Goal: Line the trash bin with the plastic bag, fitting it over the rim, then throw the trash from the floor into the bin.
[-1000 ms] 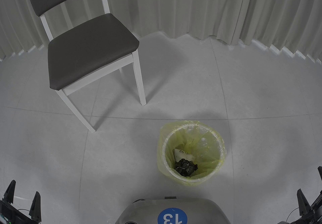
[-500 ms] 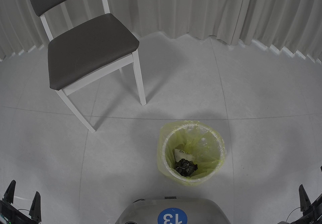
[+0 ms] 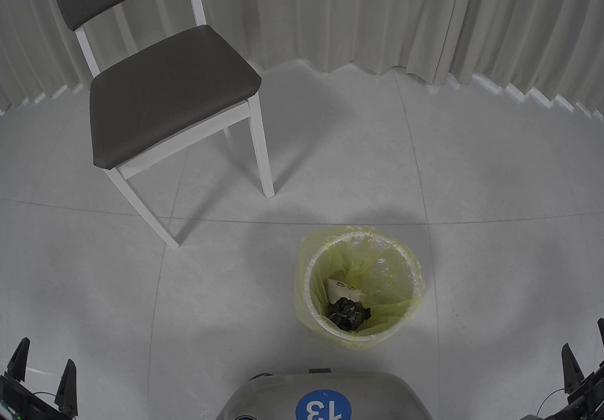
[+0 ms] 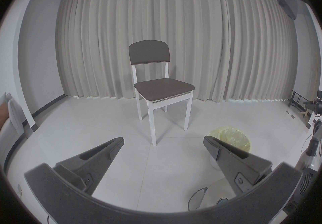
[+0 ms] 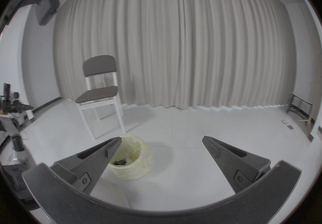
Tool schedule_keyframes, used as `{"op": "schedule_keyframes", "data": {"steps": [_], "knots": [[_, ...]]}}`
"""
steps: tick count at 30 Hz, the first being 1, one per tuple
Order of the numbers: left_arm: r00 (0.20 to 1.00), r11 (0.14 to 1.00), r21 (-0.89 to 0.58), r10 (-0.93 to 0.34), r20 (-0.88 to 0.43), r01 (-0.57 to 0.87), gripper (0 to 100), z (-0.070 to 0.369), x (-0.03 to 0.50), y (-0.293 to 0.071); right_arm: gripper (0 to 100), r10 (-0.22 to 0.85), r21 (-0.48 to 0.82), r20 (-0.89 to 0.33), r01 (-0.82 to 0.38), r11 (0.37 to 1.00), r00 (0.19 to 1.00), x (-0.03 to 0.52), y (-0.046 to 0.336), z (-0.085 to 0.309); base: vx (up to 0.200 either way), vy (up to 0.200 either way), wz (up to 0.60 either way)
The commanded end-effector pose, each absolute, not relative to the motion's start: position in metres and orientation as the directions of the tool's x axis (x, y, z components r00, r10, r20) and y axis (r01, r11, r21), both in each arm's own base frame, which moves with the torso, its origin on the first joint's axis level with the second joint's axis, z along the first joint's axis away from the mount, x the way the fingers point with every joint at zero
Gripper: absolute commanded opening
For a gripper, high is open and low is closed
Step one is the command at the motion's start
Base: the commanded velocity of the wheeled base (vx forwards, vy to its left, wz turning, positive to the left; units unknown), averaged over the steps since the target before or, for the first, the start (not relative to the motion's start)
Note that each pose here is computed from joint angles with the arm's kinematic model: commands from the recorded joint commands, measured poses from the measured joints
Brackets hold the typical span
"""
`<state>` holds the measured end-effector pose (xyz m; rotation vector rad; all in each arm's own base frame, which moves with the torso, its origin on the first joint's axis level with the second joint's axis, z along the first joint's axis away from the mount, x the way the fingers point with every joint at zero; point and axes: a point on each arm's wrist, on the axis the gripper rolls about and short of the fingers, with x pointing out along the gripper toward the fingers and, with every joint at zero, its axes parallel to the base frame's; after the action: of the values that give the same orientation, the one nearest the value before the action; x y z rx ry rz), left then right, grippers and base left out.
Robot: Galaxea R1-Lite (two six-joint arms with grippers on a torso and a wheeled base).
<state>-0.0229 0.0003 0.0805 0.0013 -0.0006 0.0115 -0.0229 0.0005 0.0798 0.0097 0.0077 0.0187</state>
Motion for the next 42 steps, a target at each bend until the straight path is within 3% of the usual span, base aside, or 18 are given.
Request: {"op": "schedule_keyframes", "data": {"steps": [1, 42], "knots": [[1.0, 1.0, 0.002, 0.012, 0.0, -0.012, 100, 0.0757, -0.0229, 0.0003, 100, 0.02, 0.009, -0.014, -0.02, 1.0, 1.0, -0.0225, 0.0005, 0.0751, 0.0, 0.0, 0.0], [1.0, 1.0, 0.002, 0.012, -0.002, -0.012, 100, 0.0753, -0.0228, 0.0003, 100, 0.02, 0.009, -0.014, -0.02, 1.0, 1.0, -0.0225, 0.0005, 0.0751, 0.0, 0.0, 0.0]]}}
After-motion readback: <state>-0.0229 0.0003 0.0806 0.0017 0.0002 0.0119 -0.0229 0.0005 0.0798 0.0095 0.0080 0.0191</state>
